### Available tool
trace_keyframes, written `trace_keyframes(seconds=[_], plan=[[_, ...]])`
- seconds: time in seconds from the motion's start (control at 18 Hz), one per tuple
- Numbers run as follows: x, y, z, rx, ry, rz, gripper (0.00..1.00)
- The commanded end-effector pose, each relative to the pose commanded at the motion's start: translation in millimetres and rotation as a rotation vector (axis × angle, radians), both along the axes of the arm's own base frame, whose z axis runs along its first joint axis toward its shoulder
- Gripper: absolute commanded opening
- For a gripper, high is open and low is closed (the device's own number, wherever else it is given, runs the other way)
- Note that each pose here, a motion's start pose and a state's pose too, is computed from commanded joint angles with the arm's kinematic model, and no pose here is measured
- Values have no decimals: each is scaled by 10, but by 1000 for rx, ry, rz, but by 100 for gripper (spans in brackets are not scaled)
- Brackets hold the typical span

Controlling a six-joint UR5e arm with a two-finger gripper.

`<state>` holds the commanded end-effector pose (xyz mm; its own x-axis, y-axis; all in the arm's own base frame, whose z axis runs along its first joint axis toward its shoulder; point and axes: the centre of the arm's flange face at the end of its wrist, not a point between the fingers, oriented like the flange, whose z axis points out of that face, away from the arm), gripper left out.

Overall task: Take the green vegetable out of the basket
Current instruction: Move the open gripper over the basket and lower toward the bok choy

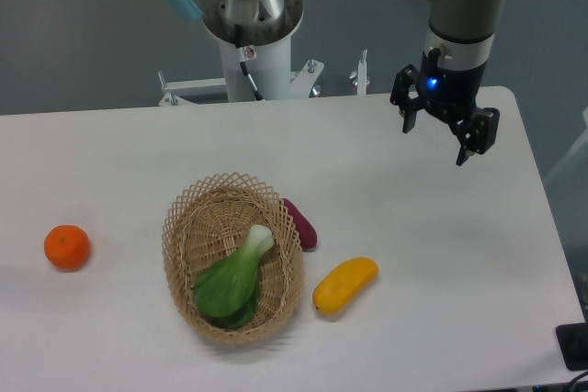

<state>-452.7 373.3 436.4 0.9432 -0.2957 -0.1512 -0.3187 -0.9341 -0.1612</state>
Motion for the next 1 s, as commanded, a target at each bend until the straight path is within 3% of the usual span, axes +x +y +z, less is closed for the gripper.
trace_keyframes(seconds=[0.39,0.67,1.0], plan=[[472,499,-160,40,-50,150,100],[912,819,-641,69,-40,170,100],[1406,1249,-1141,37,-143,288,100]])
